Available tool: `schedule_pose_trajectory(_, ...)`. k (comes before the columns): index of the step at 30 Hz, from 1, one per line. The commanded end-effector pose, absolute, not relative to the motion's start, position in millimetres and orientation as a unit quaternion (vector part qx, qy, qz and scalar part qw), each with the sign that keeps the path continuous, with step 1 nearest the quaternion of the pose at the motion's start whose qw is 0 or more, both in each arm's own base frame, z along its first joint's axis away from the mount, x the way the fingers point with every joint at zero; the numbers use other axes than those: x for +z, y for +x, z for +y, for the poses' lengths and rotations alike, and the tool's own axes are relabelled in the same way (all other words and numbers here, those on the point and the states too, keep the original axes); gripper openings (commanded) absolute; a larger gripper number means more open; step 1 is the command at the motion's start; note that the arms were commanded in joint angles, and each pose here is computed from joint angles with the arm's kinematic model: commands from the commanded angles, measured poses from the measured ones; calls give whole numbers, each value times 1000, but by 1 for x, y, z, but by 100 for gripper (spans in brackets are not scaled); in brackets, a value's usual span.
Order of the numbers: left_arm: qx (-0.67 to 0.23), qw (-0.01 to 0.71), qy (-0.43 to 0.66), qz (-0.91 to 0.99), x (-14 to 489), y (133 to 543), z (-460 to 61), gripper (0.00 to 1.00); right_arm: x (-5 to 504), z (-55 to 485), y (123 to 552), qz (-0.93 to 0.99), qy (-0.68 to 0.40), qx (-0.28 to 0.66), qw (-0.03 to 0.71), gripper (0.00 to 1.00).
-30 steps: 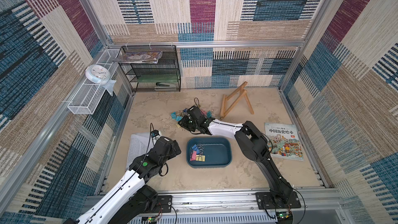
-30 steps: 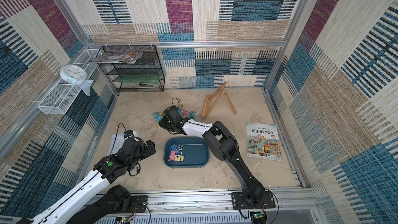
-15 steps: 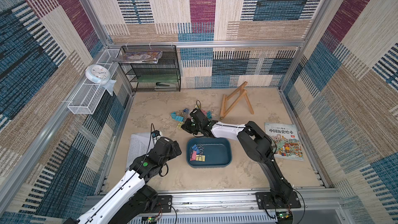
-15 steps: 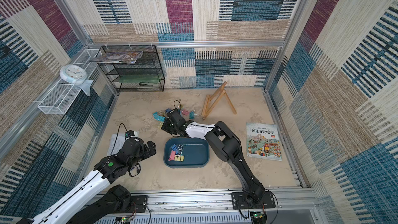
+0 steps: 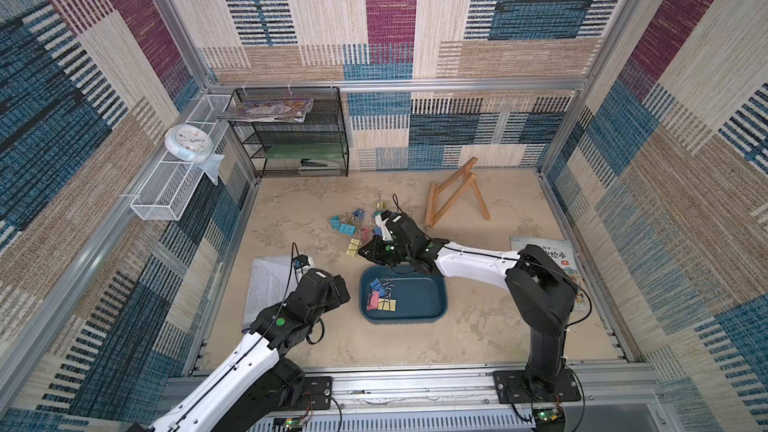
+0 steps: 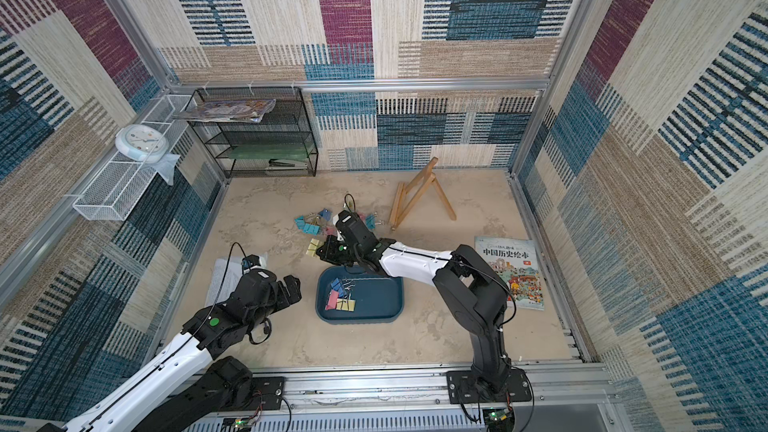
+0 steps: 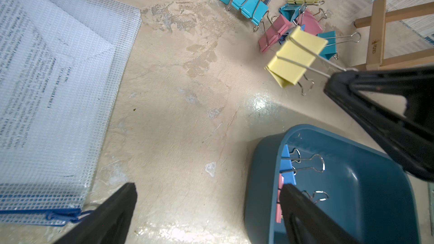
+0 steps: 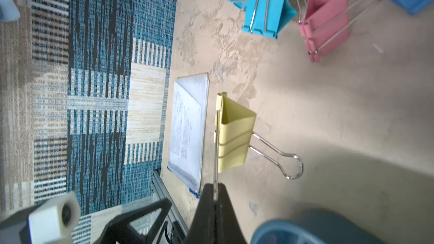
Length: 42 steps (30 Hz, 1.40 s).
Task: Put the binder clips in the storage box
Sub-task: Pick up the binder clip at the center of the board, then place the binder clip in the storage box.
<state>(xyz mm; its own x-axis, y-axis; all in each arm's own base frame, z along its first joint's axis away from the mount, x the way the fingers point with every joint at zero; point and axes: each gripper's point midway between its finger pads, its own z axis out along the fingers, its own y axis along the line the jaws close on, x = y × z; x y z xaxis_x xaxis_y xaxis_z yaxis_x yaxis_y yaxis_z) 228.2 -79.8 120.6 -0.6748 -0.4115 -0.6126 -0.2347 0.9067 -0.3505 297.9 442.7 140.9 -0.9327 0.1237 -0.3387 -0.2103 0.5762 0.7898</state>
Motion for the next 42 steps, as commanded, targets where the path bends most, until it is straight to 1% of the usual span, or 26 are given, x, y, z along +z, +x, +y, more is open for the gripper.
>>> schedule_pose_trajectory(1,-144,378,-181,897,129,234,-85,100,142,427,275,877,-62,439,184,0)
schedule_pose_trajectory(5,-154,383,-160,896,135,235,-91,99,149,401,250,889,-78,405,198,0)
schedule_pose_trajectory(11,-167,382,-134,899,134,235,-98,99,176,359,228,894,-94,370,233,0)
schedule_pose_trajectory(17,-186,383,-128,896,134,236,-106,99,180,318,197,902,-131,343,226,0)
schedule_pose_trajectory(21,-187,382,-139,895,133,238,-105,99,169,301,182,913,-146,322,205,0)
schedule_pose_trajectory(26,-181,379,-137,897,132,237,-104,99,144,311,164,918,-164,324,159,0)
schedule_pose_trajectory(30,-174,372,-136,901,127,235,-102,99,130,332,152,918,-190,322,134,0)
schedule_pose_trajectory(37,-169,361,-132,908,121,235,-104,99,99,357,144,921,-203,316,103,0)
schedule_pose_trajectory(41,-169,347,-139,912,115,236,-106,99,79,358,142,929,-203,297,89,0)
schedule_pose_trajectory(42,-171,343,-139,913,114,236,-108,99,75,357,142,931,-201,293,87,1)
